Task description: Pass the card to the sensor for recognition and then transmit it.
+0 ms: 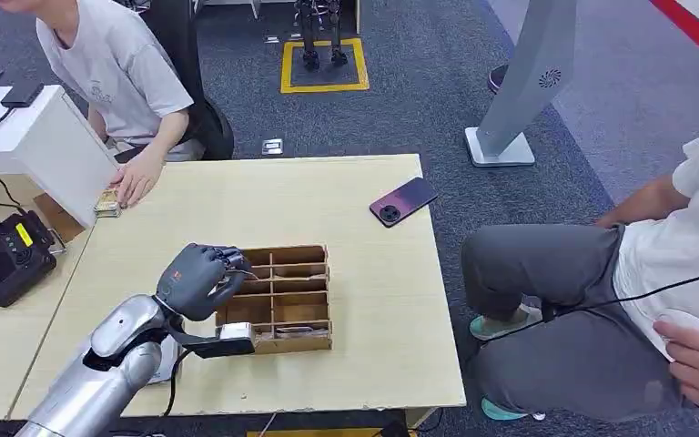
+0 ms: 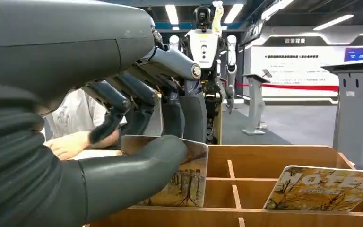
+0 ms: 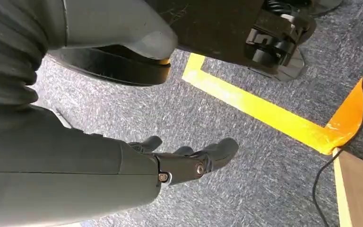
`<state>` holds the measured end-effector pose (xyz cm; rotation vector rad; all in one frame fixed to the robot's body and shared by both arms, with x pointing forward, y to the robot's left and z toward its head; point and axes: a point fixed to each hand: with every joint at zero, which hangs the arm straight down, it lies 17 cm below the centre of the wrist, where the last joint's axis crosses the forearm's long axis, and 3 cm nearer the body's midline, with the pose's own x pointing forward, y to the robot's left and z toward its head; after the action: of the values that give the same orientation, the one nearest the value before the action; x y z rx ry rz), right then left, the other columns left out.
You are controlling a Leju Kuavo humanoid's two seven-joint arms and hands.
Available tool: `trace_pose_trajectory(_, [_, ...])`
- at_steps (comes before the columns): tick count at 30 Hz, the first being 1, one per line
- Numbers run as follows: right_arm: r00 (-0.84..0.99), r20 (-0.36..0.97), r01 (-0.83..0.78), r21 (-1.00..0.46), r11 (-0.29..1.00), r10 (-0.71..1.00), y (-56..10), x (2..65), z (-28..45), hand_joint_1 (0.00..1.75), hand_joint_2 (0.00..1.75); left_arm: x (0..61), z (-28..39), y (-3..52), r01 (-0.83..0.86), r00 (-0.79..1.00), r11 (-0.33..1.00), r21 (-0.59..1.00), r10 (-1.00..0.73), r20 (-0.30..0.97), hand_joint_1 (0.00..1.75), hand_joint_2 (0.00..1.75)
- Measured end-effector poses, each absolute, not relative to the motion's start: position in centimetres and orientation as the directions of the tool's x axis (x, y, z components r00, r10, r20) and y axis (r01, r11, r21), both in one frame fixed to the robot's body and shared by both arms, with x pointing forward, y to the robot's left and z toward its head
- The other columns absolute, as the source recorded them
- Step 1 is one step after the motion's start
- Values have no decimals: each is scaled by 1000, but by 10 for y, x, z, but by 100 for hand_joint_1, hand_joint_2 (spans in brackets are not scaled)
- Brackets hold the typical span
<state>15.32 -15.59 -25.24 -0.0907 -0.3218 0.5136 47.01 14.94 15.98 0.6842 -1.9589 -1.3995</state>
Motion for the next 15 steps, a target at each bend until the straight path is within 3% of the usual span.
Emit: trace_pose_trajectory(15, [819, 286, -468, -170, 867, 498, -156, 155, -252, 0, 175, 470, 159, 153, -53, -666, 295, 954, -722, 186, 175, 175])
